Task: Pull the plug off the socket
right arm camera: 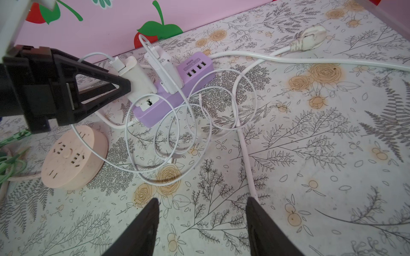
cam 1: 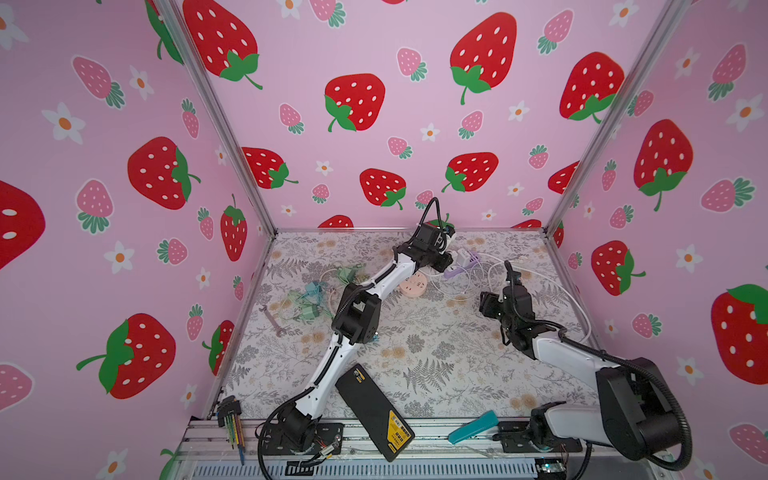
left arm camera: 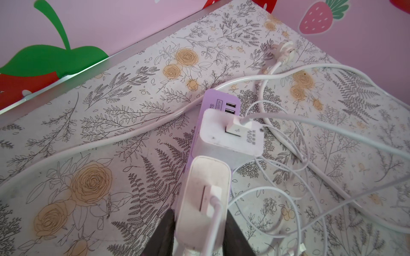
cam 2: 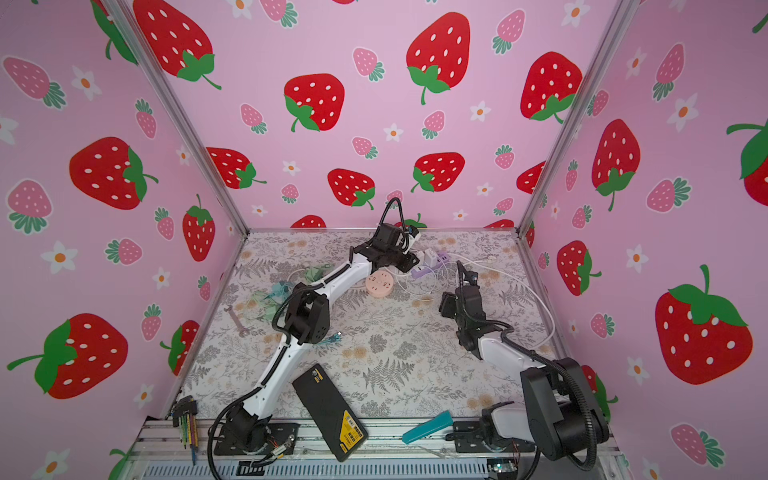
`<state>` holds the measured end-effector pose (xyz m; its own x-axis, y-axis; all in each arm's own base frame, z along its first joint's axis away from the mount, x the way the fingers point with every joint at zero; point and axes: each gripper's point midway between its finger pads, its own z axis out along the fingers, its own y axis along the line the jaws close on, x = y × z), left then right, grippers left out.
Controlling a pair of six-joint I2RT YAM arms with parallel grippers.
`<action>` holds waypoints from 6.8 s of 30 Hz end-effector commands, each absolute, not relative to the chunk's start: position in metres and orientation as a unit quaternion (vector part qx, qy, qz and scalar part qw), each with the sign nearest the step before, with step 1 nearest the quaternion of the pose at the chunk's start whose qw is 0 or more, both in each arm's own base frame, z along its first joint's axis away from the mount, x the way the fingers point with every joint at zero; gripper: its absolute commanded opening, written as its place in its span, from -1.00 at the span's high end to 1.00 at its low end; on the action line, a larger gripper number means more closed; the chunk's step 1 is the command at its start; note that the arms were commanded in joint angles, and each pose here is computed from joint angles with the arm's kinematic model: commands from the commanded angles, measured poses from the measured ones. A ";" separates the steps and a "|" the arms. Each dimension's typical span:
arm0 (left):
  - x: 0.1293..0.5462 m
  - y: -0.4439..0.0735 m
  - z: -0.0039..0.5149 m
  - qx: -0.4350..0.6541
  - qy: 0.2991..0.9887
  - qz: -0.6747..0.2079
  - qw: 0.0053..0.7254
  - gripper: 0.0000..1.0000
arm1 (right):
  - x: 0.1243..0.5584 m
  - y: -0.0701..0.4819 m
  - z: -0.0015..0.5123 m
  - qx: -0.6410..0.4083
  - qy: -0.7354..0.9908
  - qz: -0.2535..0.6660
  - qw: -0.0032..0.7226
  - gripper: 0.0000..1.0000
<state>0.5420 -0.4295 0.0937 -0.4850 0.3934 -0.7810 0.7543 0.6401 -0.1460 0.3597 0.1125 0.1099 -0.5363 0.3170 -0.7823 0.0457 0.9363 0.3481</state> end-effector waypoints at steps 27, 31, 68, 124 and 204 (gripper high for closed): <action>0.453 -0.464 0.107 0.430 0.802 -0.225 0.349 0.67 | 0.354 0.079 0.135 0.178 0.825 0.163 0.511 -0.31; 0.430 -0.460 0.103 0.431 0.802 -0.199 0.363 0.68 | 0.352 0.073 0.133 0.196 0.820 0.178 0.507 -0.31; 0.328 -0.369 0.089 0.398 0.836 -0.152 0.346 0.72 | 0.371 0.135 0.081 0.105 0.866 0.308 0.380 -0.29; 0.356 -0.400 0.104 0.384 0.834 -0.175 0.354 0.01 | 0.378 0.160 0.034 0.043 0.932 0.184 0.308 -0.24; 0.354 -0.396 0.088 0.432 0.836 -0.112 0.319 0.60 | 0.365 0.157 0.055 0.029 0.920 0.241 0.308 -0.39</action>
<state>0.3407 -0.3925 0.0833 -0.4379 0.6488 -0.6223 0.8074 0.5883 0.0452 0.3664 0.1605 0.0447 -0.8214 0.1990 -0.5345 -0.0864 0.8829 0.4615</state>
